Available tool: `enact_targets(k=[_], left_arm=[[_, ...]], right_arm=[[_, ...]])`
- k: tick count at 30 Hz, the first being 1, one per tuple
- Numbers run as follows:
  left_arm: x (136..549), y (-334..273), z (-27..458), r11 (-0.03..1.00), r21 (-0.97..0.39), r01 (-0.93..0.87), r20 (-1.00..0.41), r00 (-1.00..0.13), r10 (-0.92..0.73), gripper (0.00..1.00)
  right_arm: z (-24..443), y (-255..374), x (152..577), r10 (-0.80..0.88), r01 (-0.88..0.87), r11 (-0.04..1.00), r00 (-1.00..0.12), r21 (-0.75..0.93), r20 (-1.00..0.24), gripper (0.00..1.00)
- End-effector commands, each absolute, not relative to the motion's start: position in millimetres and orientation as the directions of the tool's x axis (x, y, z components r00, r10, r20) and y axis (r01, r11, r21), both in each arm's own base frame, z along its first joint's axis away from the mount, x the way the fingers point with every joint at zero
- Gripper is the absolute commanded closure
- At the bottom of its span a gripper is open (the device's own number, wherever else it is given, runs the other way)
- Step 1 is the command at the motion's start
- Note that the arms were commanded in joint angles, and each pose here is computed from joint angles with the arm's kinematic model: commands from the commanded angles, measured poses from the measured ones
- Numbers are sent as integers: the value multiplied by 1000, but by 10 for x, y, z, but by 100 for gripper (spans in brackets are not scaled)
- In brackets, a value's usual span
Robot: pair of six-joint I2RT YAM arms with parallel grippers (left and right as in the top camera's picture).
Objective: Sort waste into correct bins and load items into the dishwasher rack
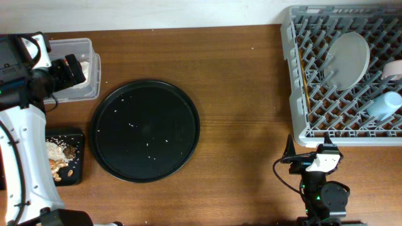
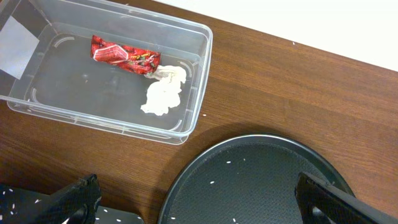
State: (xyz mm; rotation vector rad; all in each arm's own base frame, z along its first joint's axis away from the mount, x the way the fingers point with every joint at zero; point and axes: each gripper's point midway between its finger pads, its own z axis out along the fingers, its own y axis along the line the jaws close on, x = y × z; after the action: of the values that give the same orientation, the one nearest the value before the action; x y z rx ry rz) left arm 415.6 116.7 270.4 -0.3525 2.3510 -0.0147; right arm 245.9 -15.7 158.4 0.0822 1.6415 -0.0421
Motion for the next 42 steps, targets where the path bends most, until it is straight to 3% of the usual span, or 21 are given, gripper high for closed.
enact_targets(k=[1, 17, 24, 29, 36, 42], left_arm=[[4156, 1181, 2697, 960, -118, -256, -681, -682, -265, 1], [4140, 1175, 2739, 960, -117, -254, -689, -676, -263, 1], [3780, 1051, 3363, 966, -104, -238, -795, -564, -225, 1], [3532, 908, 3532, 971, -92, -222, -825, -528, -199, 1], [3056, 507, 2758, 983, -67, -171, -652, -738, -173, 1], [3024, 84, 2106, 999, 5, 51, -650, -759, 42, 1]], right_arm=[[1562, -196, 2452, 26, 98, 995, -74, 18, -997, 2], [1562, -196, 2452, 26, 98, 995, -74, 18, -997, 2], [1562, -196, 2452, 26, 98, 995, -74, 18, -997, 2], [1562, -196, 2452, 26, 99, 995, -74, 18, -997, 2], [1562, -196, 2452, 26, 98, 995, -74, 18, -997, 2], [1562, -196, 2452, 26, 99, 995, -74, 18, -997, 2]])
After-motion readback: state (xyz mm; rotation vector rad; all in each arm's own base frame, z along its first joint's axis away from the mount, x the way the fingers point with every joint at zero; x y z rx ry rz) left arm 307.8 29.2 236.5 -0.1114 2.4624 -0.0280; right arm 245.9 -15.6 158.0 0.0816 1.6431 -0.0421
